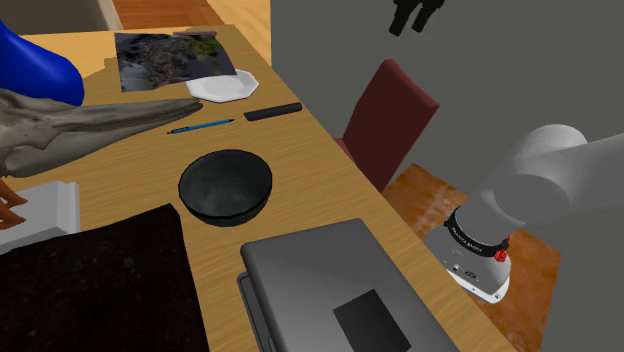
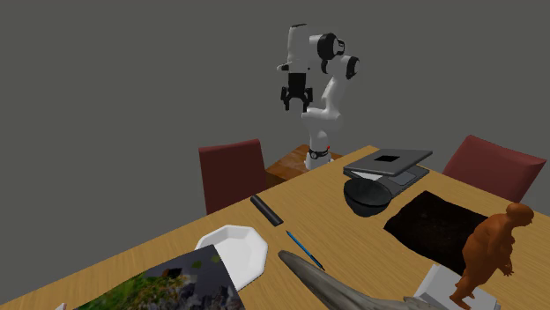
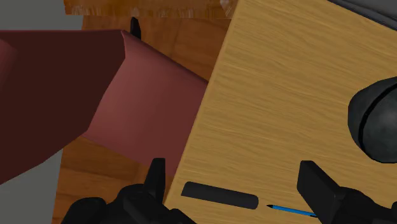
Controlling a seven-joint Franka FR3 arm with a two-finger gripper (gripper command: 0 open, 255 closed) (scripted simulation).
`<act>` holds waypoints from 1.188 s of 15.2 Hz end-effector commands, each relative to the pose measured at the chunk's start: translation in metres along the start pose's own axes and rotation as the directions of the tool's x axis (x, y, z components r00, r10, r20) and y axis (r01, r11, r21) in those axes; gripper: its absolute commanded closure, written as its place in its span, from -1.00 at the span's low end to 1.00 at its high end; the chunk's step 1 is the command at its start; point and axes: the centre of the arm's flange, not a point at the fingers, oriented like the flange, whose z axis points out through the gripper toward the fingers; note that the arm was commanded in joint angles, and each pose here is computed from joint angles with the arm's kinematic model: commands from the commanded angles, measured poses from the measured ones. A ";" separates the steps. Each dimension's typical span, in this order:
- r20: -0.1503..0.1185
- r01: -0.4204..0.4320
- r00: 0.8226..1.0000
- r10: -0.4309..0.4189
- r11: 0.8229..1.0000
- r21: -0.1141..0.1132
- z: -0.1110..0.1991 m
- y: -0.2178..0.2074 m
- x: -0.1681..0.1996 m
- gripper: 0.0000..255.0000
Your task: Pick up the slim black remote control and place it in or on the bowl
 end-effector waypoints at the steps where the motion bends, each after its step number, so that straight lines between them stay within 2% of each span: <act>1: 0.000 0.000 1.000 0.000 1.000 0.000 0.000 0.000 0.000 -1.00; 5: 0.014 0.145 0.989 -0.144 0.989 -0.007 0.036 0.008 0.039 -1.00; 9: 0.028 0.286 0.958 -0.286 0.958 -0.011 0.073 0.011 0.078 -1.00; 13: 0.043 0.422 0.906 -0.421 0.907 -0.014 0.111 0.008 0.117 -1.00; 18: 0.061 0.578 0.815 -0.577 0.816 -0.014 0.158 -0.003 0.164 -1.00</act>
